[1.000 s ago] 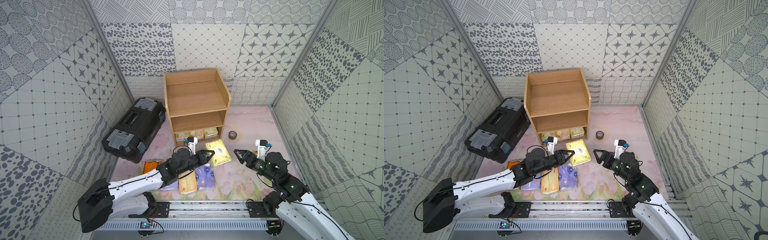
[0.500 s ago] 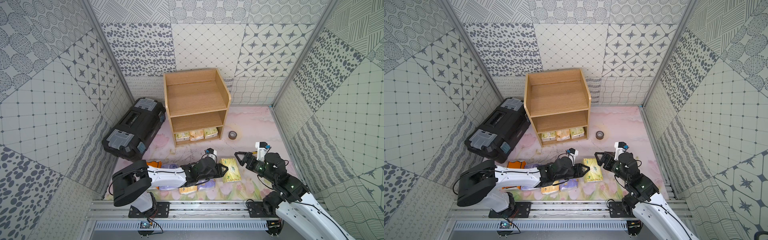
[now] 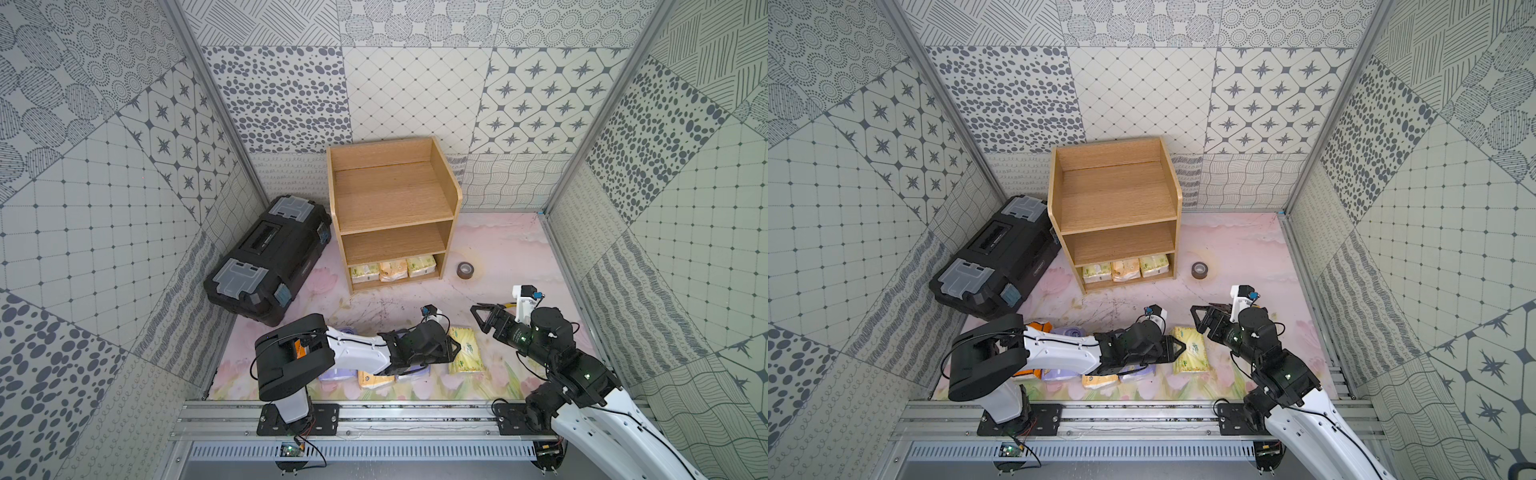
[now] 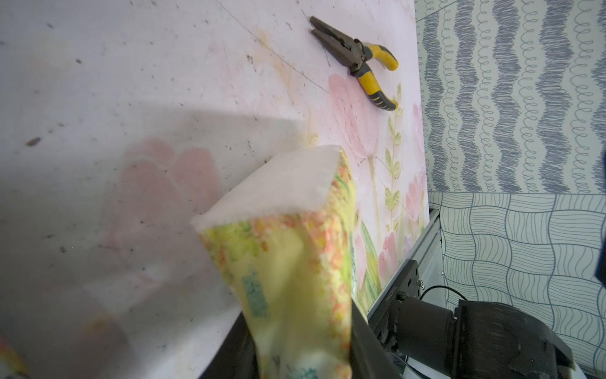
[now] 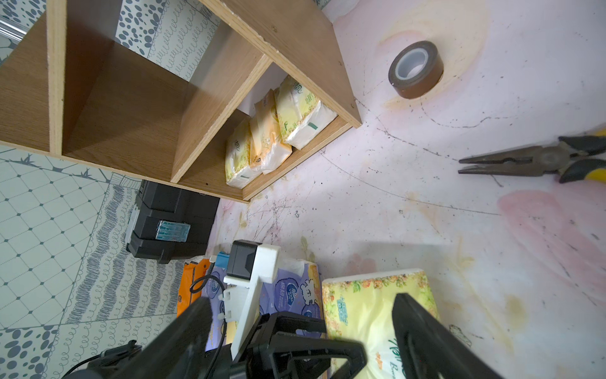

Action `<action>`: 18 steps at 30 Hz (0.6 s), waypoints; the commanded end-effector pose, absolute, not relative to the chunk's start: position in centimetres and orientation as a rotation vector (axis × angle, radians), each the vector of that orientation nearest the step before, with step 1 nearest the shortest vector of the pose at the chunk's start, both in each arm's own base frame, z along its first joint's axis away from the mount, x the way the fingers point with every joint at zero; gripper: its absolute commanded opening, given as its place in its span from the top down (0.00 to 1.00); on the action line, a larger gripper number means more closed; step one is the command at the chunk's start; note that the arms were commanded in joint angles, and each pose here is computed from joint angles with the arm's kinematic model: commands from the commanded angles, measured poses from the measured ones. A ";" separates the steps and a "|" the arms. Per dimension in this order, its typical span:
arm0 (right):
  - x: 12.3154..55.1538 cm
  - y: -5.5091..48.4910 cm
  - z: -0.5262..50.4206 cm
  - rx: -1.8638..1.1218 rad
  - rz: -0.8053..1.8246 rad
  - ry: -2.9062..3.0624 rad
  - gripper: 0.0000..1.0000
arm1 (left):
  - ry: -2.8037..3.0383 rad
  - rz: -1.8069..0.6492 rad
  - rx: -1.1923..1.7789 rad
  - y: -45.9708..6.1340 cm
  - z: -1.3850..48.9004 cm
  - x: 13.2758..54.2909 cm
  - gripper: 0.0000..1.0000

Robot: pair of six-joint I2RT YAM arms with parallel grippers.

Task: Remove the tissue boxes from the shelf
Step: Place the box of tissues at the center of the board.

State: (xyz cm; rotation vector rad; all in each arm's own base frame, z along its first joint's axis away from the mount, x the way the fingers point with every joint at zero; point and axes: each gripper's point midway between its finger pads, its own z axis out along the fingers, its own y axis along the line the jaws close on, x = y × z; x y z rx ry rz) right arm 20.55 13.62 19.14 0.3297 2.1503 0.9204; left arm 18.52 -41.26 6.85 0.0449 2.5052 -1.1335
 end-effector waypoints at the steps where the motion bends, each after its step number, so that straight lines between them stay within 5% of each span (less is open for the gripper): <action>1: 20.7 13.6 19.2 0.325 0.920 2.133 0.10 | 2.464 -1.043 0.051 -40.6 7.6 19.4 0.67; 9: 20.8 13.9 16.6 0.344 0.897 2.200 0.10 | 2.410 -0.969 0.009 -38.6 9.9 19.7 0.28; 18: 20.4 14.8 11.7 0.392 0.887 2.365 0.19 | 2.266 -0.905 -0.154 -33.7 13.9 20.6 0.16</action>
